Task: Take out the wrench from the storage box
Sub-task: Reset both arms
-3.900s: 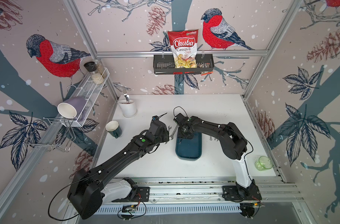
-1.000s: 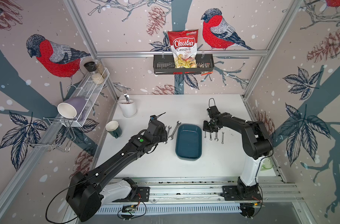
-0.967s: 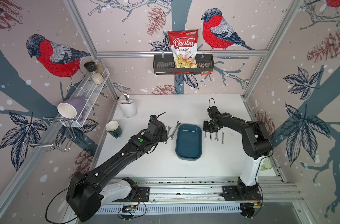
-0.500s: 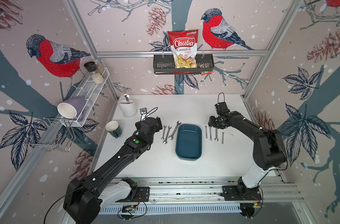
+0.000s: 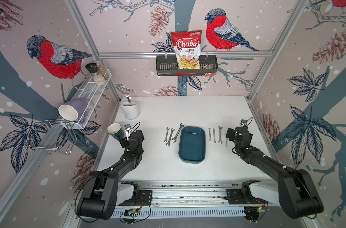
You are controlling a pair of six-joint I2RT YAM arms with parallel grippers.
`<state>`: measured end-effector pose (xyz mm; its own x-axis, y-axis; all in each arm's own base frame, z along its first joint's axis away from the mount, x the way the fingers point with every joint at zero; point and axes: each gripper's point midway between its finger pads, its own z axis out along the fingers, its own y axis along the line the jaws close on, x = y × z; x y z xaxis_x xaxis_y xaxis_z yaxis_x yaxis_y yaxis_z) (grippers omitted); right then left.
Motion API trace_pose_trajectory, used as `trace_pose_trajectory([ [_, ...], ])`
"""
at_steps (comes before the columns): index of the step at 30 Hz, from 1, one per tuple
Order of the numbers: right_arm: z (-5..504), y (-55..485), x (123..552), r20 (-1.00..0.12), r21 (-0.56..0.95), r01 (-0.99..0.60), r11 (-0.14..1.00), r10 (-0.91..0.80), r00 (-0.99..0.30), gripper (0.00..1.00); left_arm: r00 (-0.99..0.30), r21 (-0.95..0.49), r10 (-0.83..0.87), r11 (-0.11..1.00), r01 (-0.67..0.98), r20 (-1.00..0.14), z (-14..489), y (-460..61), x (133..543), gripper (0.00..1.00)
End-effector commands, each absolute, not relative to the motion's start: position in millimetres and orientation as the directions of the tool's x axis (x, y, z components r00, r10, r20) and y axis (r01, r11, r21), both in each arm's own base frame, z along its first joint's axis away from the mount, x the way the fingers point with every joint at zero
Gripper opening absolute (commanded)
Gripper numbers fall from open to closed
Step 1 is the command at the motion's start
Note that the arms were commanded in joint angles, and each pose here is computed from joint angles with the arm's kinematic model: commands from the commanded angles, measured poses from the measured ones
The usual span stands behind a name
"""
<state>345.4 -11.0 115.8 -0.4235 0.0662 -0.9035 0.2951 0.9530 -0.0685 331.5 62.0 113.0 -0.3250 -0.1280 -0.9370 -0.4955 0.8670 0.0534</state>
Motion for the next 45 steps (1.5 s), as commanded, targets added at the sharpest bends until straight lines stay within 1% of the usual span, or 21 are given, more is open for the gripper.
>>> trace_pose_trajectory([
  [1,168.0,-33.0,358.7,-0.988,0.036,0.375,0.926,0.089,-0.127,1.00,-0.166,-0.038,-0.124,0.893,-0.448,-0.978,137.6,60.7,343.9,0.95],
  [2,165.7,-37.4,360.4,-0.987,0.056,0.374,0.926,0.106,-0.116,1.00,-0.161,-0.037,-0.116,0.904,-0.426,-0.980,137.8,58.2,345.6,0.94],
  [3,152.1,-40.8,363.9,-0.984,0.051,0.378,0.924,0.112,-0.142,1.00,-0.152,-0.033,-0.102,0.916,-0.400,-0.983,140.8,54.2,348.1,0.95],
  [4,146.8,-44.4,365.1,-0.983,0.055,0.388,0.920,0.117,-0.139,1.00,-0.137,-0.037,-0.097,0.923,-0.383,-0.986,142.5,51.8,348.9,0.95],
  [6,142.9,-47.2,367.8,-0.989,0.050,0.389,0.920,0.100,-0.109,1.00,-0.104,-0.042,-0.084,0.935,-0.352,-0.991,147.2,48.1,351.4,0.95],
  [9,136.5,-33.9,375.2,-0.988,0.034,0.307,0.951,0.077,-0.131,1.00,-0.077,-0.052,-0.079,0.949,-0.310,-0.994,148.3,42.8,354.4,0.95],
  [11,135.8,-36.8,369.6,-0.993,0.050,0.307,0.950,0.080,-0.085,1.00,-0.065,-0.058,-0.082,0.950,-0.306,-0.994,145.0,42.7,355.6,0.95],
  [12,131.5,-34.0,367.4,-0.991,0.058,0.277,0.959,0.089,-0.102,1.00,-0.075,-0.055,-0.082,0.950,-0.306,-0.994,142.4,42.8,357.9,0.95],
  [14,131.1,-31.5,364.5,-0.993,0.066,0.246,0.967,0.089,-0.083,1.00,-0.093,-0.046,-0.077,0.953,-0.298,-0.993,138.8,41.3,362.8,0.95],
  [16,131.5,-30.6,364.3,-0.995,0.061,0.238,0.969,0.079,-0.068,1.00,-0.106,-0.035,-0.067,0.960,-0.278,-0.992,136.3,37.7,366.6,0.95],
  [18,127.3,-30.2,367.6,-0.991,0.058,0.240,0.969,0.085,-0.106,1.00,-0.115,-0.031,-0.064,0.963,-0.268,-0.991,133.2,35.9,369.2,0.95],
  [23,127.6,-30.0,367.8,-0.990,0.059,0.238,0.970,0.086,-0.108,1.00,-0.135,-0.022,-0.059,0.966,-0.258,-0.989,127.2,34.0,373.9,0.95],
  [26,127.2,-30.6,367.3,-0.991,0.057,0.240,0.969,0.085,-0.106,1.00,-0.145,0.005,-0.020,0.986,-0.168,-0.989,124.6,19.3,377.6,0.95],
  [45,127.8,-30.3,367.7,-0.991,0.059,0.239,0.969,0.086,-0.105,1.00,-0.146,0.003,-0.021,0.986,-0.167,-0.989,124.3,19.1,377.5,0.96],
])
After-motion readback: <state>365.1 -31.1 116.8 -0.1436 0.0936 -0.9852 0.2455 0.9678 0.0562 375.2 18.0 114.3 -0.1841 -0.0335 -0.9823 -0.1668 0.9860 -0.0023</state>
